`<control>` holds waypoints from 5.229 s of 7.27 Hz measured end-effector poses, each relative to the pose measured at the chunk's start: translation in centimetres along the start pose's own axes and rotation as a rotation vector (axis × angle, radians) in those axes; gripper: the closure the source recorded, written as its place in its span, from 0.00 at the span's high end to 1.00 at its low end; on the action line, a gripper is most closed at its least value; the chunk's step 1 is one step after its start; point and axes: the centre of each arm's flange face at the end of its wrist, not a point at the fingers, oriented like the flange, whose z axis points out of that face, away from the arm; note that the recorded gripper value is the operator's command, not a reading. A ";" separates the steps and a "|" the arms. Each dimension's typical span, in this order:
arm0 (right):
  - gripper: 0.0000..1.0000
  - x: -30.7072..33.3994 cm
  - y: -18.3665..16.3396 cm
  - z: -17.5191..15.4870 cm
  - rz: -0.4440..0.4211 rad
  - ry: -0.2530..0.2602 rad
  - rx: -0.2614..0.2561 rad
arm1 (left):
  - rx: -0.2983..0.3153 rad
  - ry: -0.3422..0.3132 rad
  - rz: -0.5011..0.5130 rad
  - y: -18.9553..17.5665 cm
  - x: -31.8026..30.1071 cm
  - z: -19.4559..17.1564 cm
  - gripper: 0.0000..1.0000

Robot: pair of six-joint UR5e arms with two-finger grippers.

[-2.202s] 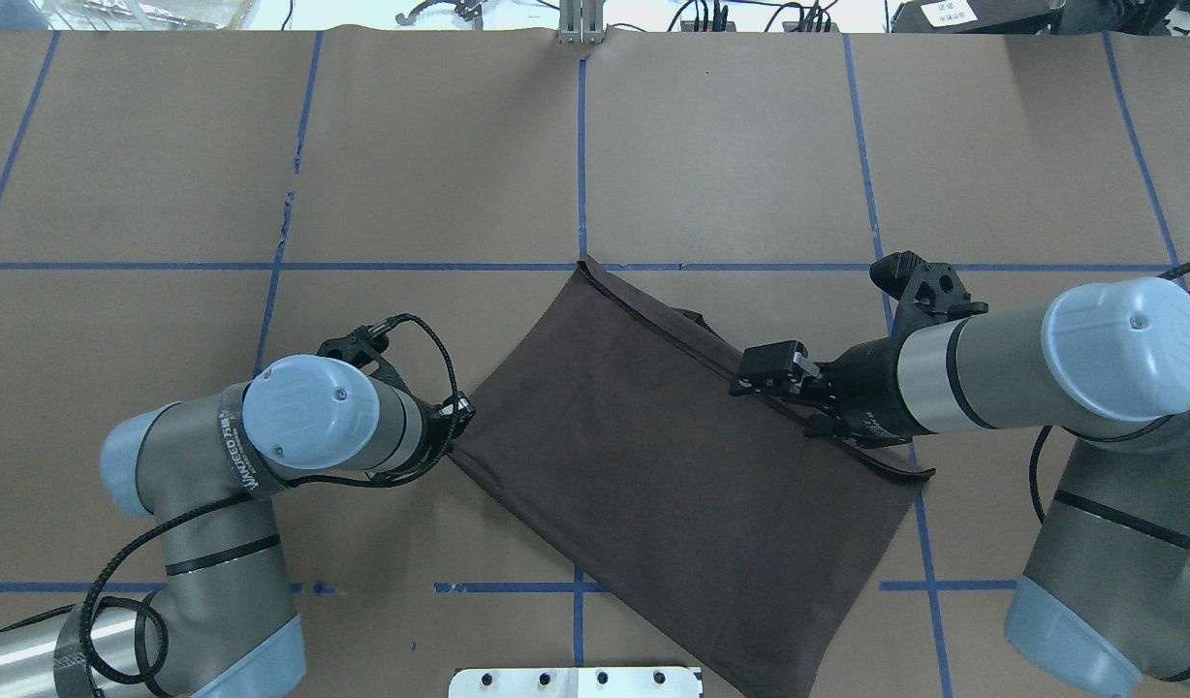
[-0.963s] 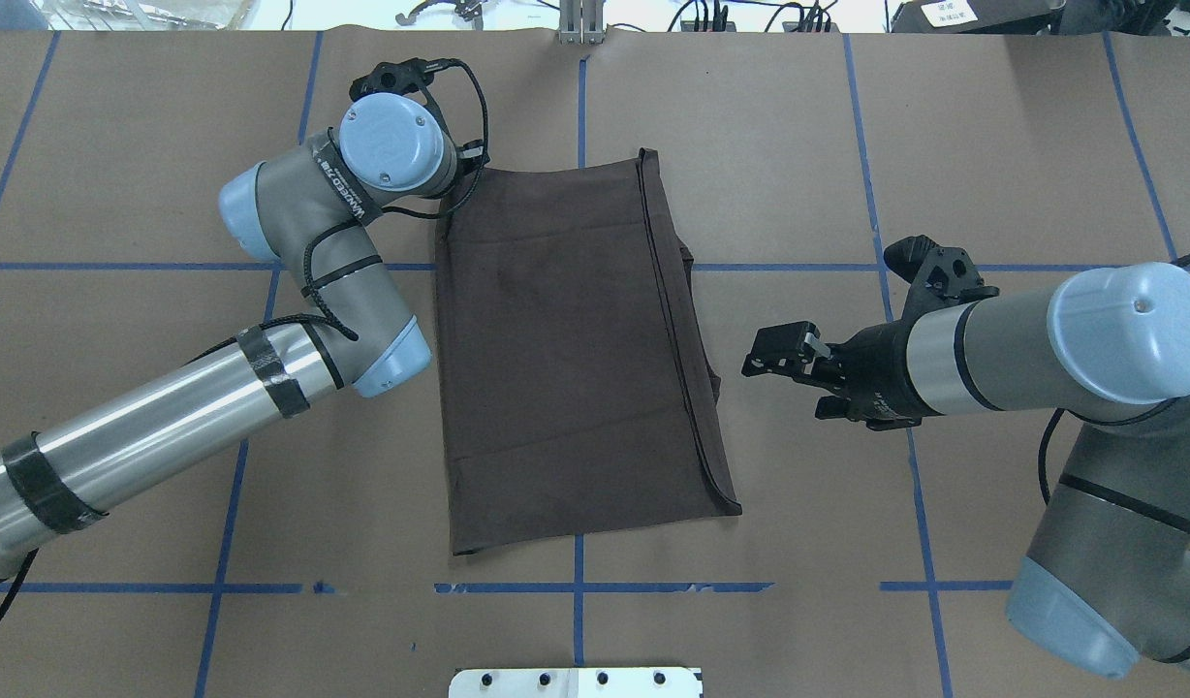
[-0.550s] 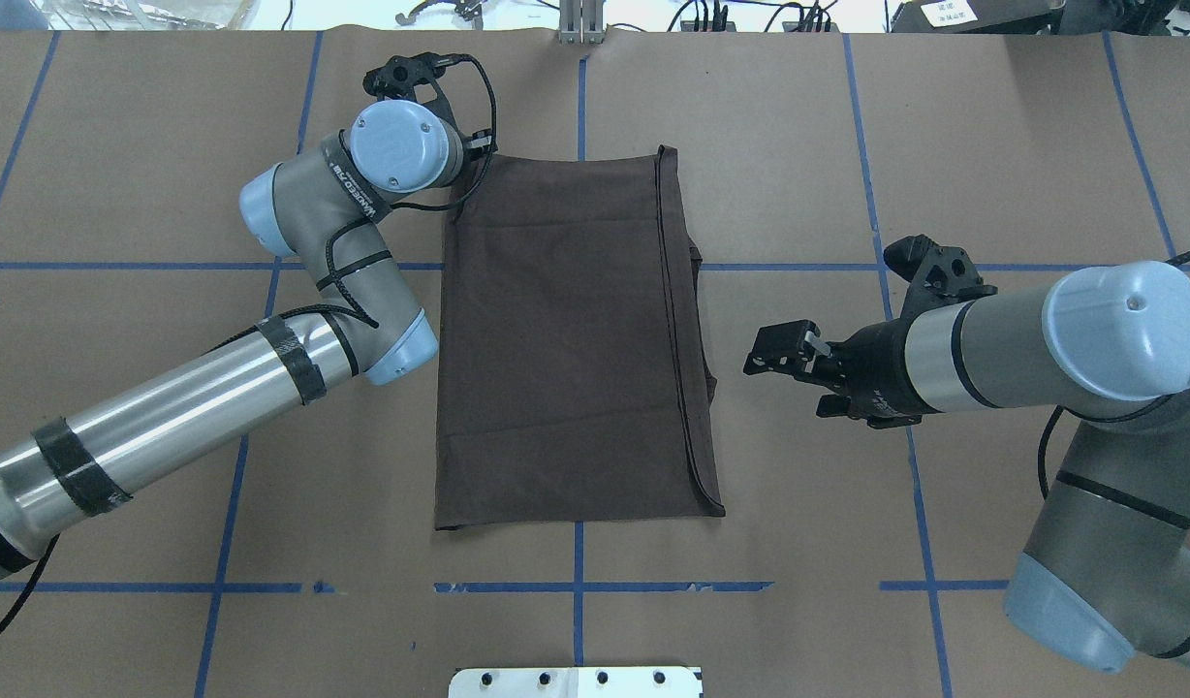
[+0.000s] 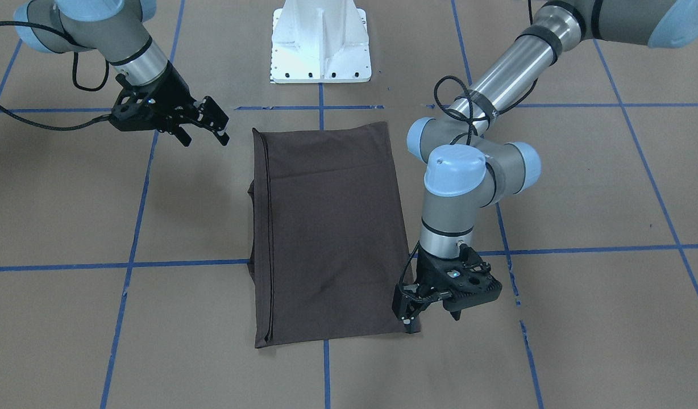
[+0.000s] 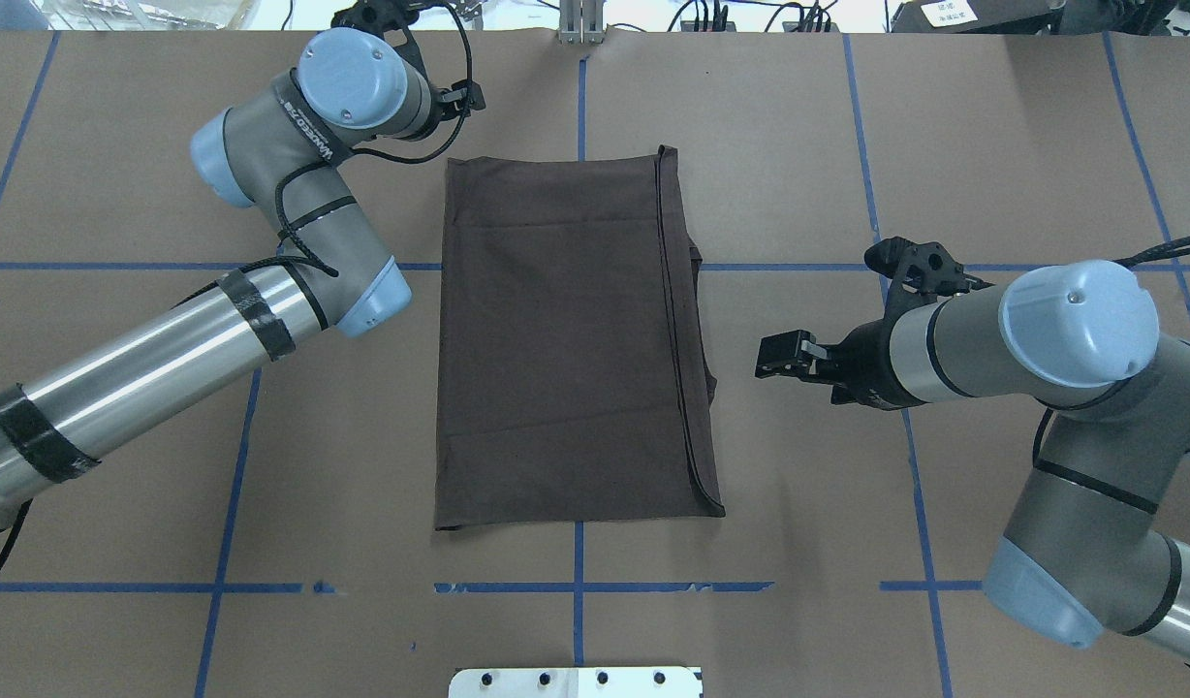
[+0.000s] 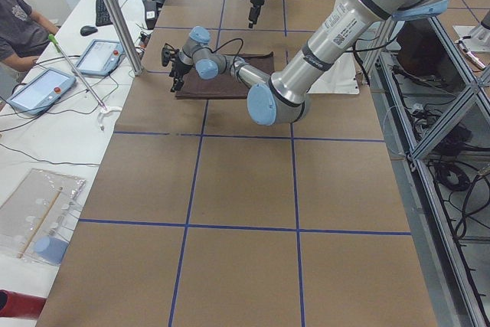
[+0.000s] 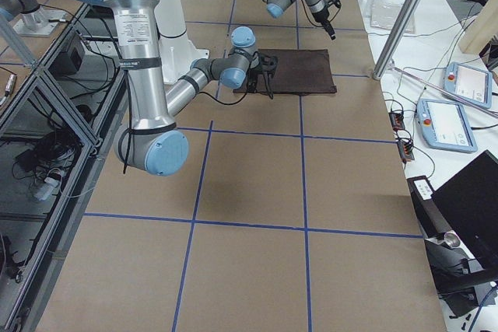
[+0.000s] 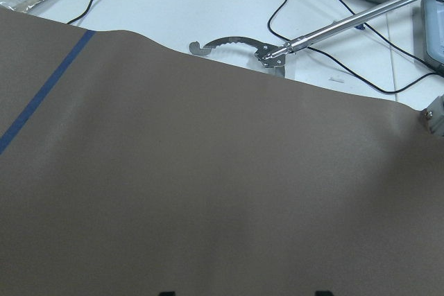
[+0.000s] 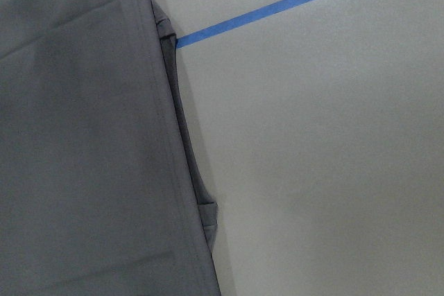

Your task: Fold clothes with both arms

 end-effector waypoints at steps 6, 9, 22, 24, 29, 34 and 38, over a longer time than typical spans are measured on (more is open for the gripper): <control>1.00 -11.2 4.5 7.2 -0.287 0.330 -0.082 | -0.194 0.025 0.143 3.8 -4.6 -12.6 1.00; 1.00 -10.4 5.3 10.5 -0.281 0.418 -0.124 | -0.208 0.034 0.147 4.4 -4.6 -12.7 1.00; 1.00 -7.7 6.0 12.6 -0.231 0.517 -0.236 | -0.213 0.057 0.152 5.5 -4.1 -12.3 1.00; 1.00 -7.3 4.8 12.1 -0.213 0.531 -0.227 | -0.215 0.060 0.154 5.6 -3.9 -12.4 1.00; 1.00 -5.5 -0.9 10.3 -0.182 0.575 -0.186 | -0.210 0.081 0.158 5.5 -2.9 -13.4 1.00; 1.00 -9.5 -2.0 4.7 -0.247 0.324 -0.135 | -0.366 0.141 -0.100 11.8 -8.6 -12.1 1.00; 1.00 -10.8 -1.2 0.3 -0.242 0.222 -0.139 | -0.454 0.041 -0.351 28.7 -8.6 -13.2 0.99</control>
